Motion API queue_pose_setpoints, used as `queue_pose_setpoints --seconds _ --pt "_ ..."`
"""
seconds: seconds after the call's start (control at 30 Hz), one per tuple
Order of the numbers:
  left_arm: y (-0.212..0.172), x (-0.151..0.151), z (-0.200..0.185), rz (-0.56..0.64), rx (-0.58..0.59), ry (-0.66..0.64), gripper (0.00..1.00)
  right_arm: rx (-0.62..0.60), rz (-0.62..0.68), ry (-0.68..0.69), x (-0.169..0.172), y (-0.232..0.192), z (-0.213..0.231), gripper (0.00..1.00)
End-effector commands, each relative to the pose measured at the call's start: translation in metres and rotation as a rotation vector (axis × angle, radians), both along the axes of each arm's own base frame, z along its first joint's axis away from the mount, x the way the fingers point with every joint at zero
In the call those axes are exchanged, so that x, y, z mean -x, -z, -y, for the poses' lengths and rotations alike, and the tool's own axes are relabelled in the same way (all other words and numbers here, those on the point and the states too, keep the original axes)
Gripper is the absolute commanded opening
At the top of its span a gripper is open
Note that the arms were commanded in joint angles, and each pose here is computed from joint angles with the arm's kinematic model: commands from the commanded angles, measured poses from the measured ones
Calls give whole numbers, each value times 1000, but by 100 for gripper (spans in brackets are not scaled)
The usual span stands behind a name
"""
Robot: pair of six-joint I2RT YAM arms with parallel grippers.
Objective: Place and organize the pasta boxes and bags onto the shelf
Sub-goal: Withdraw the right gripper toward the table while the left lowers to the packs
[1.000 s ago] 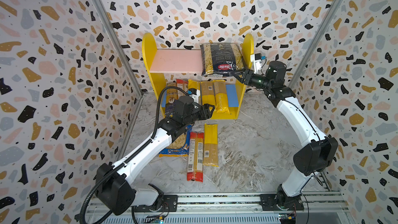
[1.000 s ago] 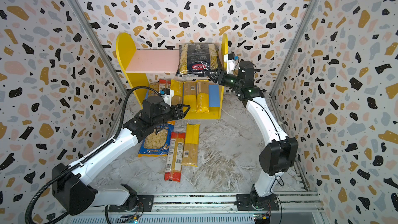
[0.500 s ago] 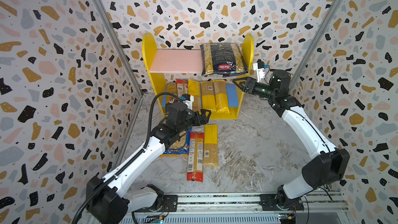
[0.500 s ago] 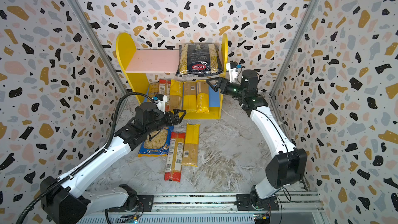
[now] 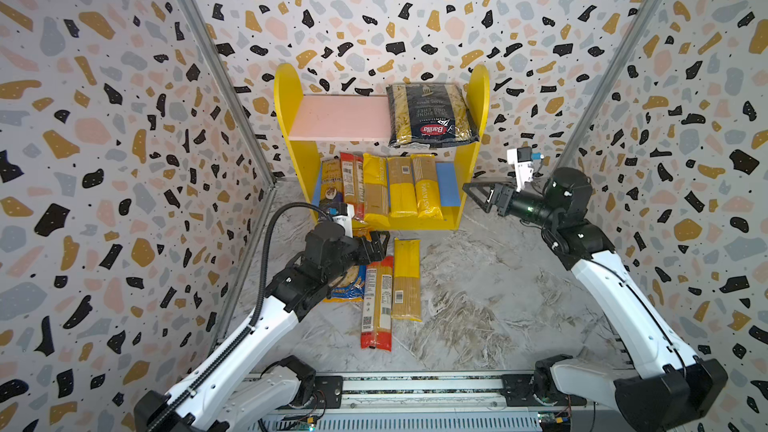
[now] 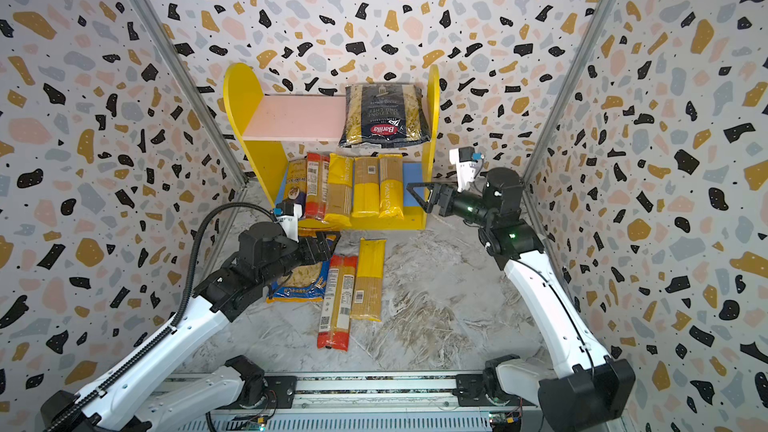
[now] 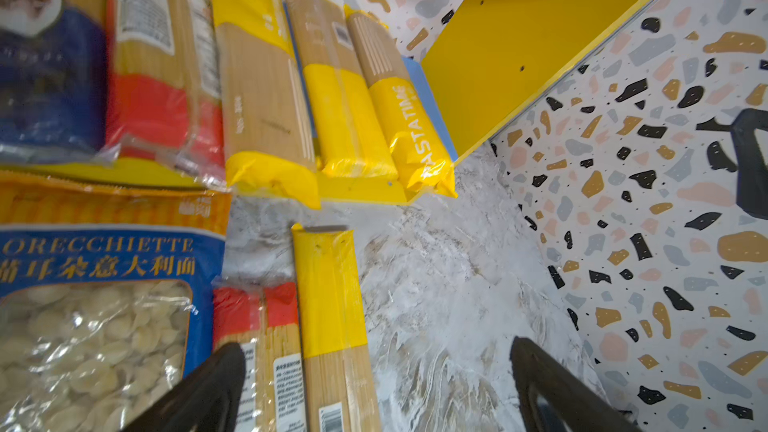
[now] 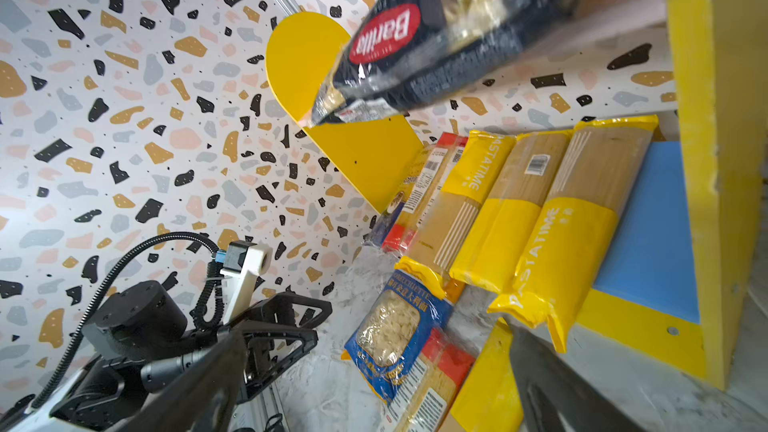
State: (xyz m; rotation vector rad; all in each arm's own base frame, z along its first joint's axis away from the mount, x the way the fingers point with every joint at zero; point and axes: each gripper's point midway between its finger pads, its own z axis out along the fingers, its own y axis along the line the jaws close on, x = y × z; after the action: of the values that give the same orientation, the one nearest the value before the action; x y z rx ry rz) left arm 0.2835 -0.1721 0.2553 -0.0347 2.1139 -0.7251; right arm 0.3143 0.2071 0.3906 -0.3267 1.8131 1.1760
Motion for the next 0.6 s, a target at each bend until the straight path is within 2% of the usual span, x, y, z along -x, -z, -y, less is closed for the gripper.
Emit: queue_pose_setpoints --seconds 0.0,0.13,0.27,0.37,0.43,0.57 --pt "41 21 -20 -94 -38 -49 99 99 -53 21 18 43 1 99" --pt "71 39 -49 -141 -71 -159 100 169 -119 20 39 92 -3 99" --pt "85 50 -68 -158 -62 -244 100 212 -165 -21 62 128 -17 99" --pt "102 56 -65 -198 -39 -232 99 262 -175 -46 80 150 -32 99" --pt "118 60 -58 -237 -10 -204 93 299 -187 -48 88 164 -38 99" --pt "148 69 -38 -301 74 -132 84 286 -209 -74 100 180 -40 99"
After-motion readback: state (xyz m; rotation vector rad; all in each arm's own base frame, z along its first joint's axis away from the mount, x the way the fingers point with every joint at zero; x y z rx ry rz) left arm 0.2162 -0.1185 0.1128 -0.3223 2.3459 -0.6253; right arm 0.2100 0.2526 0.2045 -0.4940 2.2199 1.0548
